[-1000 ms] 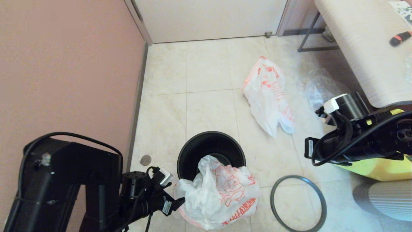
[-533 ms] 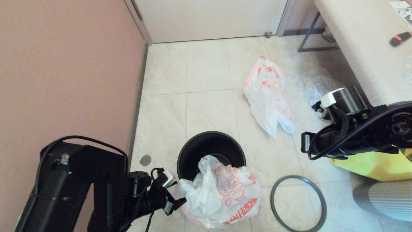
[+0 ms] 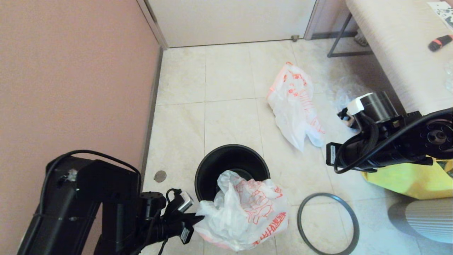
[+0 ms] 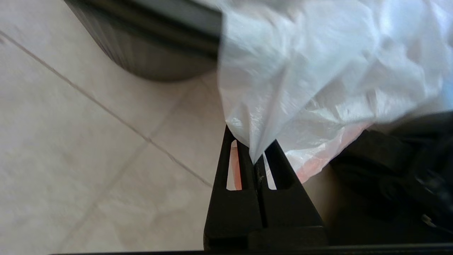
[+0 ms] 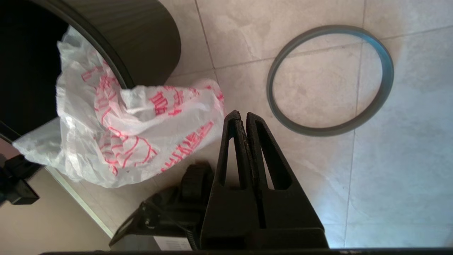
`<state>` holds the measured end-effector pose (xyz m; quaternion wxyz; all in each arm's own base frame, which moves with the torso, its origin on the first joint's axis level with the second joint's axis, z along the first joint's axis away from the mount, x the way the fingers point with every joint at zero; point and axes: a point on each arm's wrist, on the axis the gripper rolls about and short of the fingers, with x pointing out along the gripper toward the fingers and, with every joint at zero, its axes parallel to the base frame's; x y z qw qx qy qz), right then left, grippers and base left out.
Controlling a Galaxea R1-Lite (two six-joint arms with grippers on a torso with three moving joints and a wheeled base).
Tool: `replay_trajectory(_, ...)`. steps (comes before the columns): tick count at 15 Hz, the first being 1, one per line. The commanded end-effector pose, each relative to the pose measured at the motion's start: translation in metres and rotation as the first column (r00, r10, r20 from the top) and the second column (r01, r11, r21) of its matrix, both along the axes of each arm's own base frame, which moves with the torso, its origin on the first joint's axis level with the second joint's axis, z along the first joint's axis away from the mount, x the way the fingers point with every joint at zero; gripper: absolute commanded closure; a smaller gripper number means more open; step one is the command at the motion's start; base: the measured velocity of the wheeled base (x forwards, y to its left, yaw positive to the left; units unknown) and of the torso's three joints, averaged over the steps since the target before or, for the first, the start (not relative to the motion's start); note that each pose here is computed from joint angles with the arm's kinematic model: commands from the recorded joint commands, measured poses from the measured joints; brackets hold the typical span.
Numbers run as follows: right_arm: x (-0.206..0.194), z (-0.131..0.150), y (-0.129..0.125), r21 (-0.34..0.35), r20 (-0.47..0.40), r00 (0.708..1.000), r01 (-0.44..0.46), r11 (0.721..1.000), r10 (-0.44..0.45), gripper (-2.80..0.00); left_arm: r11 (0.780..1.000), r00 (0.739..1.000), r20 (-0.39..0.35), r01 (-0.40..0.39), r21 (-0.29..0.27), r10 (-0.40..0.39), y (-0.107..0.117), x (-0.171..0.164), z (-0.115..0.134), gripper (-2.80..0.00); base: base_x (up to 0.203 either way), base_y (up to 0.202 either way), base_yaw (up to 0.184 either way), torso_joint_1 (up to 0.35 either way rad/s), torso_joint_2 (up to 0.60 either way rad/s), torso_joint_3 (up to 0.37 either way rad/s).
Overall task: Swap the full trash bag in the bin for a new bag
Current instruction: Put the new garbage bag on the trash can
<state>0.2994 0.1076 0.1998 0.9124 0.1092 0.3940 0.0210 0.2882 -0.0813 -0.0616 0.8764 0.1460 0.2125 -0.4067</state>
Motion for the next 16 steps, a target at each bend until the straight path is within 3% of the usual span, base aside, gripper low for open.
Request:
replay_trajectory(1,-0.002,0.003,0.0,0.003,0.003,1.0,0.0,1.0,0.0,0.0,1.0,1.0,-0.005,0.0,0.003,0.0,0.003,-0.008,0.006,0.0,0.0,0.0,0.0,0.0,0.0,0.0)
replay_trajectory(6,-0.002,0.006,0.004,0.032,0.011,1.0,0.009,0.999,-0.009,0.0,1.0,1.0,-0.004,-0.004,-0.005,0.004,0.004,-0.043,0.046,0.0,0.0,0.0,0.0,0.0,0.0,0.0)
replay_trajectory(11,-0.013,0.017,0.011,0.039,0.028,0.999,-0.021,0.999,0.02,0.0,0.995,0.997,-0.014,-0.08,-0.063,0.079,-0.045,-0.072,0.083,0.0,0.0,0.0,0.0,0.0,0.0,0.0)
replay_trajectory(13,-0.019,0.024,0.009,0.046,0.041,0.999,-0.023,0.999,0.021,0.0,0.974,0.988,0.006,-0.149,-0.17,0.153,-0.063,-0.063,0.102,0.0,0.0,0.0,0.0,0.0,0.0,0.0)
replay_trajectory(16,-0.024,0.028,0.011,0.05,0.053,0.998,-0.038,0.998,0.035,0.0,0.954,0.98,0.022,-0.187,-0.235,0.197,-0.08,-0.049,0.138,0.0,0.0,0.0,0.0,0.0,0.0,0.0)
